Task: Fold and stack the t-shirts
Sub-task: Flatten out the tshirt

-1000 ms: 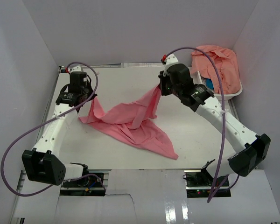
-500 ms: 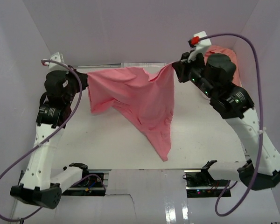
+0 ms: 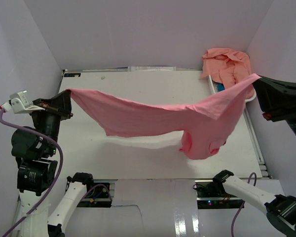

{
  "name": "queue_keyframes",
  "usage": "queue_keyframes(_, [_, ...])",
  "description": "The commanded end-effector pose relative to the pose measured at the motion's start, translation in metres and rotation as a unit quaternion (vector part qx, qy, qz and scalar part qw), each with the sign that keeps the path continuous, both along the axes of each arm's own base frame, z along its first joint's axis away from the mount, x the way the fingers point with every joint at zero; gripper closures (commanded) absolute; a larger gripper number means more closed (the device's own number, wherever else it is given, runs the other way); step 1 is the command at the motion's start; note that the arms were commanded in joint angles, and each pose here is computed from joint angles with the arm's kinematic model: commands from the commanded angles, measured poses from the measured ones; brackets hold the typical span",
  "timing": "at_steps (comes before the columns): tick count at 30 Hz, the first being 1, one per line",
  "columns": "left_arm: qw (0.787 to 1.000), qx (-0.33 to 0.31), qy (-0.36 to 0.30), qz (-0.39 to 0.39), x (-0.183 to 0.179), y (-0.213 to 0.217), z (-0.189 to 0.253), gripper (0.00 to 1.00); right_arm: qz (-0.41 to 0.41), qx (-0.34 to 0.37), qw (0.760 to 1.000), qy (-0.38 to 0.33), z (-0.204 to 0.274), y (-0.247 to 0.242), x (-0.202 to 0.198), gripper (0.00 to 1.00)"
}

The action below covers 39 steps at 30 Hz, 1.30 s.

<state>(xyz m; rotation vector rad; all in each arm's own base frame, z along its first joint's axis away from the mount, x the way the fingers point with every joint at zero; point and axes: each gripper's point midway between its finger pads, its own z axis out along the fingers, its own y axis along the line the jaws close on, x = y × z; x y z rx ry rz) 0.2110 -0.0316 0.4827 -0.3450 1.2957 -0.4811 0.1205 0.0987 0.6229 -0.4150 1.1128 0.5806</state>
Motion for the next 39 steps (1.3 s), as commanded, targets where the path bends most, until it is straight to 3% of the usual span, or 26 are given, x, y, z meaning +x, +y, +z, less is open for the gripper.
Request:
queue_keyframes(1, [1.0, -0.002, 0.006, 0.02, 0.001, 0.007, -0.005, 1.0, -0.003, -0.016, 1.0, -0.016, 0.003, -0.008, -0.017, 0.92])
queue_keyframes(3, [1.0, -0.003, 0.006, 0.023, -0.001, 0.009, -0.004, 1.0, -0.034, -0.021, 0.999, -0.013, 0.0, -0.015, -0.009, 0.92])
queue_keyframes(7, [1.0, 0.0, -0.016, 0.01, -0.012, 0.006, 0.005, 1.0, -0.021, -0.034, 0.999, -0.02, -0.004, -0.009, -0.013, 0.92])
queue_keyframes(19, [0.987, 0.032, -0.155, 0.013, -0.077, 0.015, 0.086, 1.0, -0.046, -0.033, 0.971, -0.234, 0.049, -0.019, -0.125, 0.92])
queue_keyframes(31, [0.967, 0.014, -0.252, 0.014, -0.152, 0.027, 0.119, 1.0, -0.052, -0.018, 0.94, -0.337, 0.071, -0.009, -0.199, 0.92])
queue_keyframes(35, [0.974, 0.016, -0.225, 0.015, -0.135, 0.025, 0.102, 1.0, -0.054, -0.013, 0.951, -0.305, 0.068, -0.007, -0.18, 0.92])
queue_keyframes(39, [0.99, 0.019, -0.136, 0.014, -0.055, 0.012, 0.05, 1.0, -0.054, -0.001, 0.979, -0.196, 0.045, -0.005, -0.082, 0.92])
